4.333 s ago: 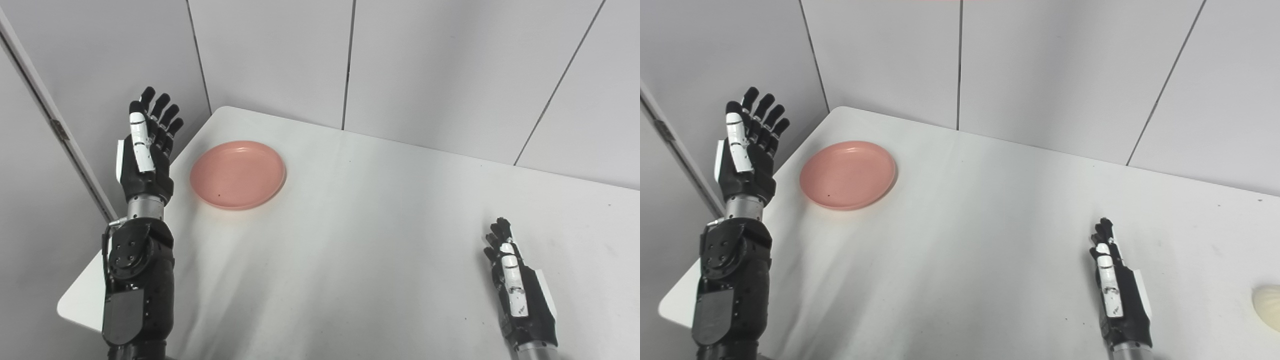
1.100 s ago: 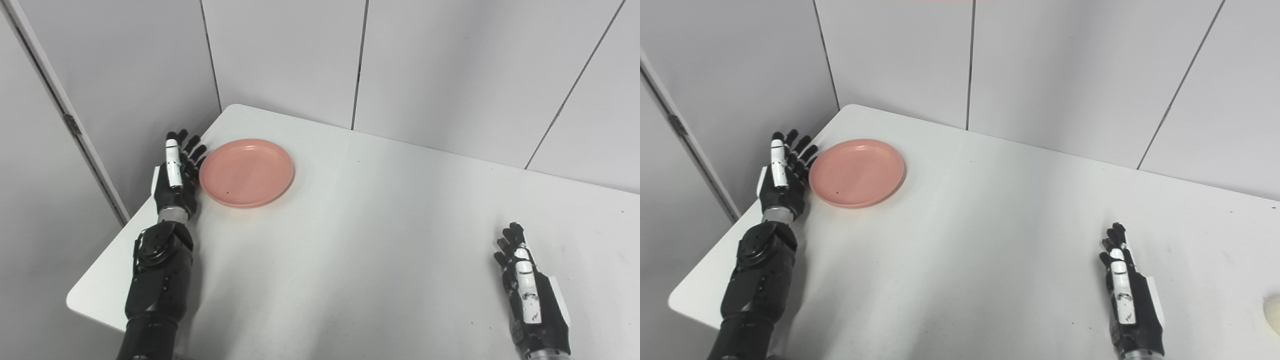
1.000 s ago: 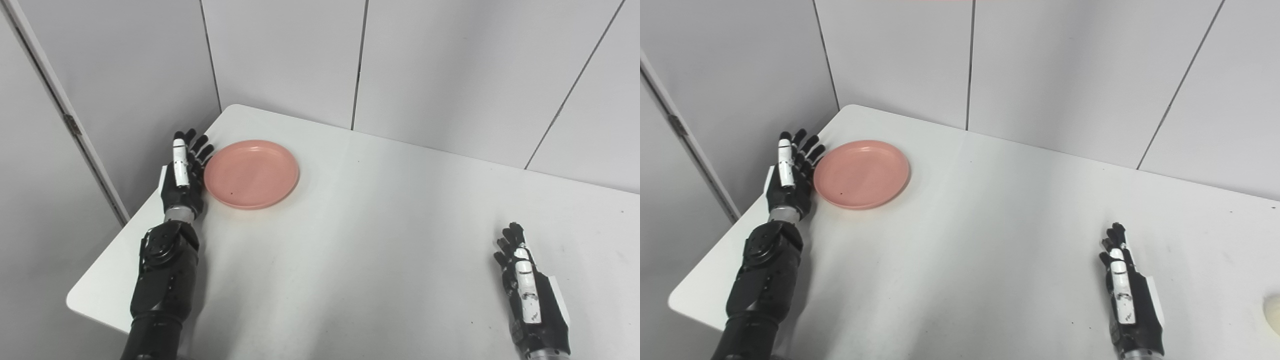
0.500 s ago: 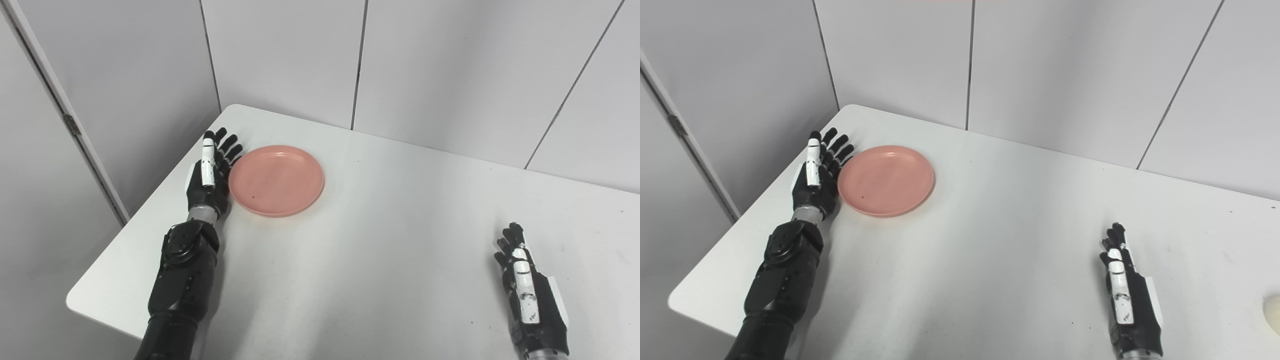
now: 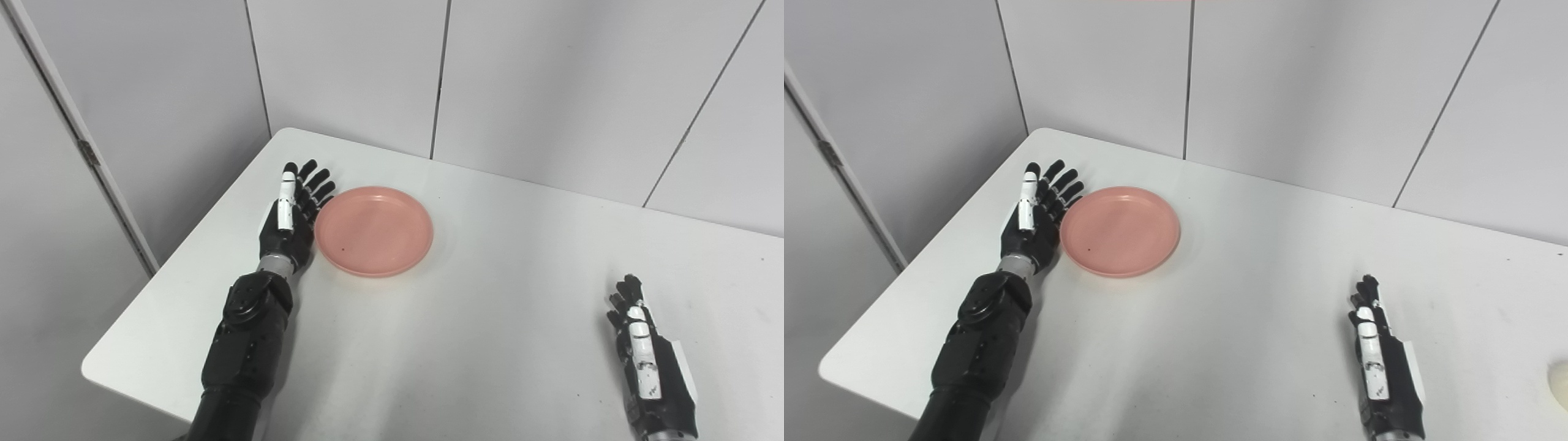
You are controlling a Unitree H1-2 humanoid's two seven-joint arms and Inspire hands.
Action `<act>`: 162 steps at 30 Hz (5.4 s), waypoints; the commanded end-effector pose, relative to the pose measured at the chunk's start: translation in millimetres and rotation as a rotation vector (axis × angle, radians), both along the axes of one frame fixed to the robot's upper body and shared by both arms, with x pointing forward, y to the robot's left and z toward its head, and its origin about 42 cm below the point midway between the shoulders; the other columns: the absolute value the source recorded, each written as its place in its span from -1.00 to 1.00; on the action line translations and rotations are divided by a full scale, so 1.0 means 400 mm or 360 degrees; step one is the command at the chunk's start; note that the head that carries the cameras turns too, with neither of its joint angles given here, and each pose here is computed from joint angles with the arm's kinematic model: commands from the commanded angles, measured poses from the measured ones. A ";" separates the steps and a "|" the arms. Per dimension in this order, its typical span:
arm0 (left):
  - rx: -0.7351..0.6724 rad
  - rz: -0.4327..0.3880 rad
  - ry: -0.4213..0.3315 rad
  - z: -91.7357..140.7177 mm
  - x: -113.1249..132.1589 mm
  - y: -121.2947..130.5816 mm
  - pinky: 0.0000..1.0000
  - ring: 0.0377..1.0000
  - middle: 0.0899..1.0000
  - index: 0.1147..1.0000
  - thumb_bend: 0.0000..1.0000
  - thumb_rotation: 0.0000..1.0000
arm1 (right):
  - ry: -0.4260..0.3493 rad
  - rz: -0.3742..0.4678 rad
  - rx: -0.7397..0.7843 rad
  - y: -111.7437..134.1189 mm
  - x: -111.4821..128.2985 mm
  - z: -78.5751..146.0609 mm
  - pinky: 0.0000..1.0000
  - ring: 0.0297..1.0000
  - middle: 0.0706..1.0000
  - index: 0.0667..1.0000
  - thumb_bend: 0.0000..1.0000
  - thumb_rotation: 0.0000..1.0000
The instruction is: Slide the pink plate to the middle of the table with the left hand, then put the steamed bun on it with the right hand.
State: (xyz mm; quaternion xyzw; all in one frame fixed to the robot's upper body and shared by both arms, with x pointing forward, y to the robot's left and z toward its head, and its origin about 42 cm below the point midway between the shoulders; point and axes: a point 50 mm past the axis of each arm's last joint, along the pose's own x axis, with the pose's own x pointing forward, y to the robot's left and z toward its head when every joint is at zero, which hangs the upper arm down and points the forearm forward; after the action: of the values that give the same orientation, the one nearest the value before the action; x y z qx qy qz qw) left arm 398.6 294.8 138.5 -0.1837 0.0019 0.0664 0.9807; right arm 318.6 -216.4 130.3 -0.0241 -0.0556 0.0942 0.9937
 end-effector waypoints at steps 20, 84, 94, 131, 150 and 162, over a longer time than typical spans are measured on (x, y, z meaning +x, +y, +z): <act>0.0047 -0.0594 0.0185 -0.066 -0.084 -0.249 0.89 0.86 0.87 0.85 -0.09 1.00 | 0.0041 -0.0038 -0.0058 0.041 -0.024 -0.004 0.94 0.92 0.95 1.00 -0.43 1.00; -0.0060 -0.0745 0.0266 -0.188 -0.117 -0.145 0.80 0.78 0.81 0.79 0.05 0.99 | -0.0795 -0.0581 -0.0738 -0.090 0.079 0.263 0.39 0.52 0.67 0.74 0.37 0.68; -0.0086 -0.0754 0.0272 -0.232 -0.101 -0.081 0.72 0.71 0.75 0.74 0.10 0.90 | -0.0784 -0.0752 -0.1121 -0.201 0.065 0.380 0.33 0.57 0.68 0.83 0.76 0.13; -0.0096 -0.0672 0.0356 -0.277 -0.070 0.041 0.53 0.56 0.59 0.59 0.08 0.82 | -0.0112 -0.0818 -0.1831 -0.558 0.088 0.350 0.48 0.70 0.80 0.78 1.00 0.14; -0.0095 -0.0675 0.0351 -0.270 -0.074 0.049 0.53 0.57 0.61 0.61 0.14 0.76 | 0.0139 -0.0760 -0.1815 -0.530 0.112 0.316 0.41 0.68 0.79 0.75 1.00 -0.10; -0.0084 -0.0678 0.0348 -0.264 -0.077 0.053 0.52 0.56 0.61 0.60 0.13 0.75 | 0.0237 -0.0685 -0.1787 -0.527 0.127 0.285 0.36 0.64 0.78 0.73 1.00 -0.09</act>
State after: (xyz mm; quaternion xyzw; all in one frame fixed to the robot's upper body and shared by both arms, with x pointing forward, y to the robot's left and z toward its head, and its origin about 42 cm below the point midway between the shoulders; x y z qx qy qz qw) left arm 426.6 303.2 110.6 -0.1760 0.0115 -0.1659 0.9702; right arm 359.7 -424.0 218.8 -0.5415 0.1006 -0.0720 0.8316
